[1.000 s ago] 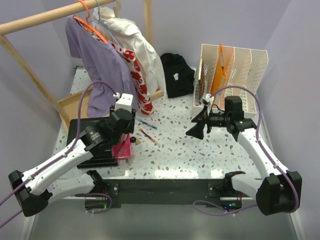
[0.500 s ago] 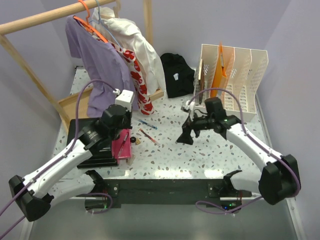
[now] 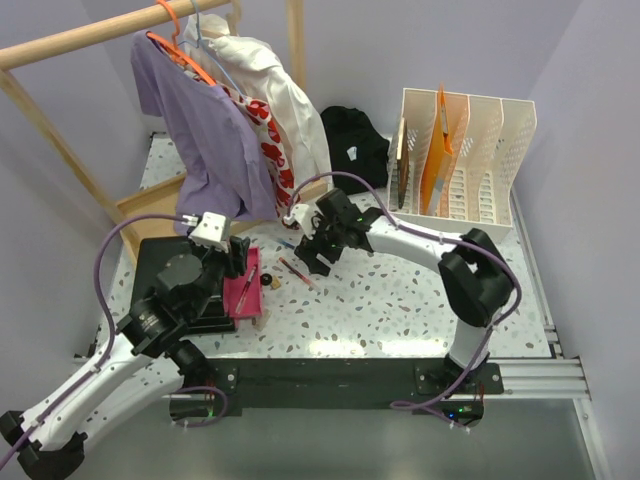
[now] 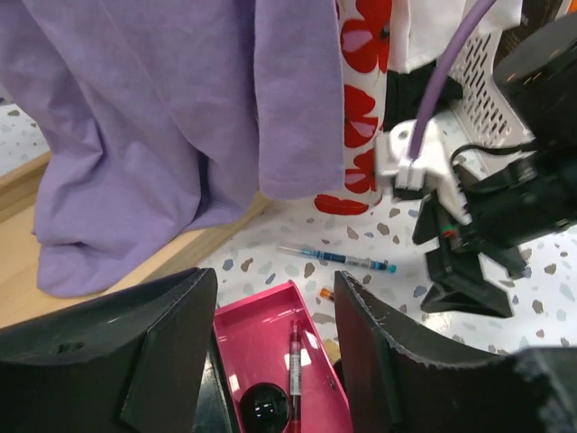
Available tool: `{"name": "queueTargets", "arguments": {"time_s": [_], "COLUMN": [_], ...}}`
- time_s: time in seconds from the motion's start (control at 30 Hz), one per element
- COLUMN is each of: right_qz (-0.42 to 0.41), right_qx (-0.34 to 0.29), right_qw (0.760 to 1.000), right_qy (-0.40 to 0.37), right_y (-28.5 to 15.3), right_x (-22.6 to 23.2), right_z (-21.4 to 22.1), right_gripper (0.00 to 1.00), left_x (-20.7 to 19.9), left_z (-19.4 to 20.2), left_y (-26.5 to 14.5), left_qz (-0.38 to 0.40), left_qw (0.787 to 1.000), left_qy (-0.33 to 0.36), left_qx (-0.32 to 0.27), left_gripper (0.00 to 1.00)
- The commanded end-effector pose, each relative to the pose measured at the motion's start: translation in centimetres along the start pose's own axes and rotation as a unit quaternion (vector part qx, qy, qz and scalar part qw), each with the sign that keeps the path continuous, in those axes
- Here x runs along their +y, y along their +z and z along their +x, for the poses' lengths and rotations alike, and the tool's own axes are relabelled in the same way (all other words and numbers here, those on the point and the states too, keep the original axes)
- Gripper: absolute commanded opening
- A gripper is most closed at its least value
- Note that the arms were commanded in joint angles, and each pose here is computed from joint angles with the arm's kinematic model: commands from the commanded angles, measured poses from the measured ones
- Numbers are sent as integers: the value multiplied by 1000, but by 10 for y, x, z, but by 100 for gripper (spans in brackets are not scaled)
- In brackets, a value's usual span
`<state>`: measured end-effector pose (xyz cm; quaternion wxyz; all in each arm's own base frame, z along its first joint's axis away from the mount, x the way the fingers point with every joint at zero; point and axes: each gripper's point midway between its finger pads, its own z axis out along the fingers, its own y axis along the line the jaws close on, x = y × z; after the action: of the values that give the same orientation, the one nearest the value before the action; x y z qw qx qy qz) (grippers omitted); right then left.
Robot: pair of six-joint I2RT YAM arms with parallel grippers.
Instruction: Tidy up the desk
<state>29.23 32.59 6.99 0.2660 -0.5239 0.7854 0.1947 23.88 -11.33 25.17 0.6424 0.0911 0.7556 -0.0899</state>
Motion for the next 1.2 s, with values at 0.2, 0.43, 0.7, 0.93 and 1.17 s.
{"name": "queueTargets", "arguments": {"time_s": [0.2, 0.43, 0.7, 0.93, 1.17], "right_qz": [87, 73, 83, 90, 74], "right_qx": [8, 28, 53, 64, 58], "right_qw": [996, 997, 995, 994, 995], "right_qy": [-11, -8, -7, -19, -29], "right_y": [33, 55, 58, 28, -10], "right_x": [-35, -36, -38, -31, -10], "right_z": [-28, -23, -5, 10, 31], "right_gripper": [69, 56, 23, 0, 0], "left_x": [6, 7, 7, -1, -10], "left_z": [-19, -19, -23, -34, -40], "left_y": [-2, -3, -6, -17, -20], "left_qz": [-9, -9, -4, 33, 57], "left_qw": [999, 999, 999, 996, 993], "left_qy": [0, 3, 0, -20, -45], "left_qx": [-40, -39, -47, -84, -96], "left_gripper": [62, 63, 64, 84, 88]}}
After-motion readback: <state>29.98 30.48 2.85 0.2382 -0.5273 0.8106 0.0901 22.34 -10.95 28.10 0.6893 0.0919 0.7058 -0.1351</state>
